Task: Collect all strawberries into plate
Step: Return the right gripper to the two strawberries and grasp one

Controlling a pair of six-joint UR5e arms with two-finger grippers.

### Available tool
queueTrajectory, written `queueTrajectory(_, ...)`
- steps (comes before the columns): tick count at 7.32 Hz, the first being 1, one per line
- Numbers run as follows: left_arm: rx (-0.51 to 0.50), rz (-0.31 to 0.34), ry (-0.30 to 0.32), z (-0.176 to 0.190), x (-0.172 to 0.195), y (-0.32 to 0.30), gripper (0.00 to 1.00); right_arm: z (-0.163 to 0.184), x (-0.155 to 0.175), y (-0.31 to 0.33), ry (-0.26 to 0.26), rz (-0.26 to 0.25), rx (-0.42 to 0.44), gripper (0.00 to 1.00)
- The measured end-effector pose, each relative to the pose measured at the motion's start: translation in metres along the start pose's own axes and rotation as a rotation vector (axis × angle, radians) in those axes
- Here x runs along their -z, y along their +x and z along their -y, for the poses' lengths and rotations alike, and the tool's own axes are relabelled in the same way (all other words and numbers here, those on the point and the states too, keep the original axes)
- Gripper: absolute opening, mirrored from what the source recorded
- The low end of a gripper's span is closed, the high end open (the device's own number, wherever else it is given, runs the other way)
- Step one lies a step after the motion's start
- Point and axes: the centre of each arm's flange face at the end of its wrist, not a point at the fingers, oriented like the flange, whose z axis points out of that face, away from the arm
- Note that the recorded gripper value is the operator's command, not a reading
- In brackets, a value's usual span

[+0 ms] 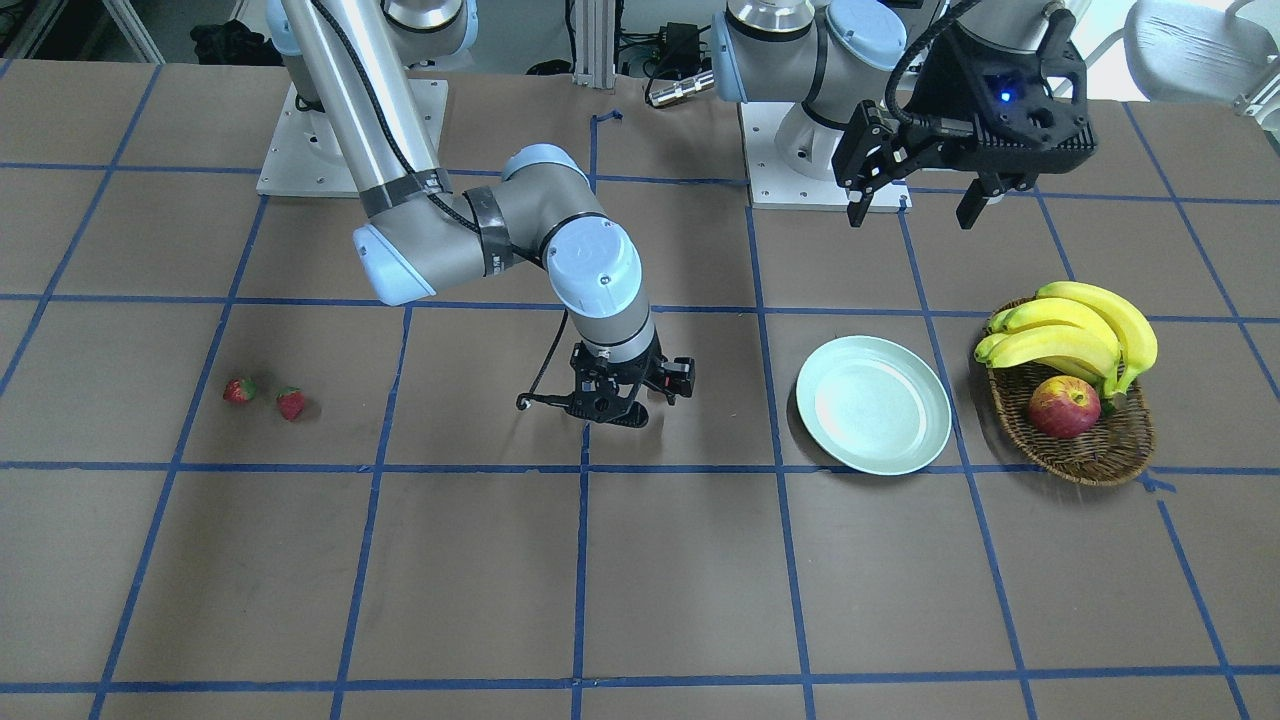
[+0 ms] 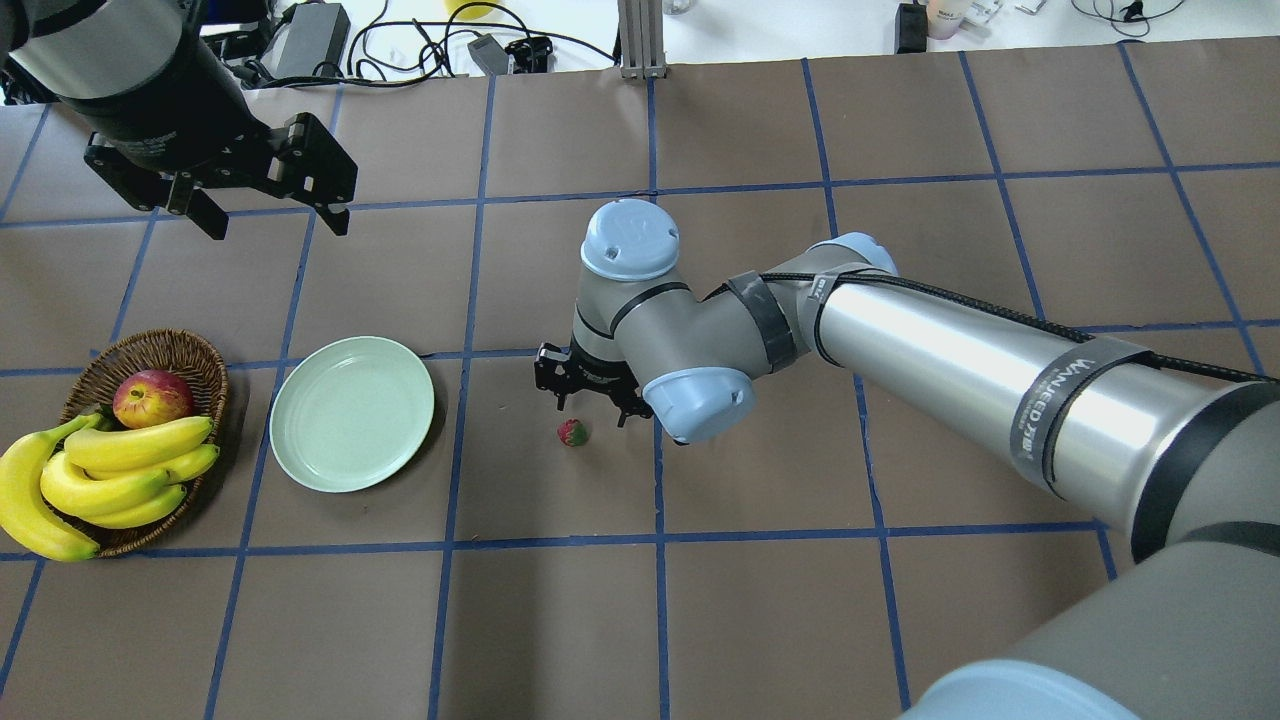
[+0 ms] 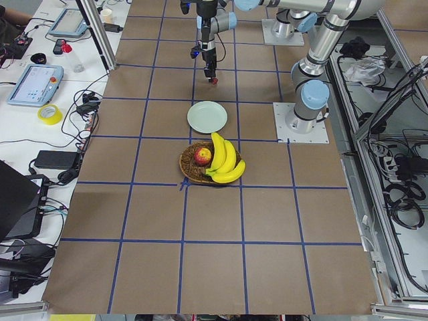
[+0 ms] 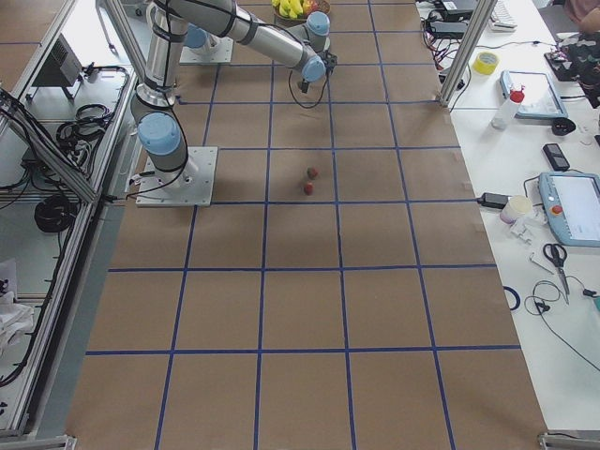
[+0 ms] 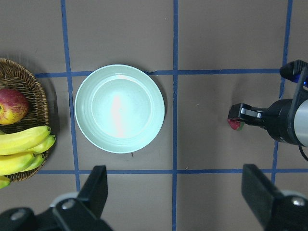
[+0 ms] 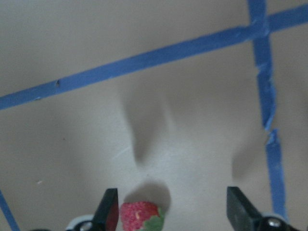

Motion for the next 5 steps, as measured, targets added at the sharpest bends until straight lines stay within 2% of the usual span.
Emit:
queueTrajectory(1,0.000,0.000,0.001,0.000,0.000,0.000,1.00,0.016,0.026,0.023,0.035,-0.043,0.009,1.00)
queueTrajectory(3,0.000,0.000,-0.001,0.000,-0.001,0.000,1.00,0.047,0.083,0.074,0.073,-0.070,-0.014,1.00)
queueTrajectory(5,-0.002,-0.003,-0.004,0.000,-0.003,0.001,1.00,0.076,0.122,0.138,0.095,-0.099,-0.015,1.00)
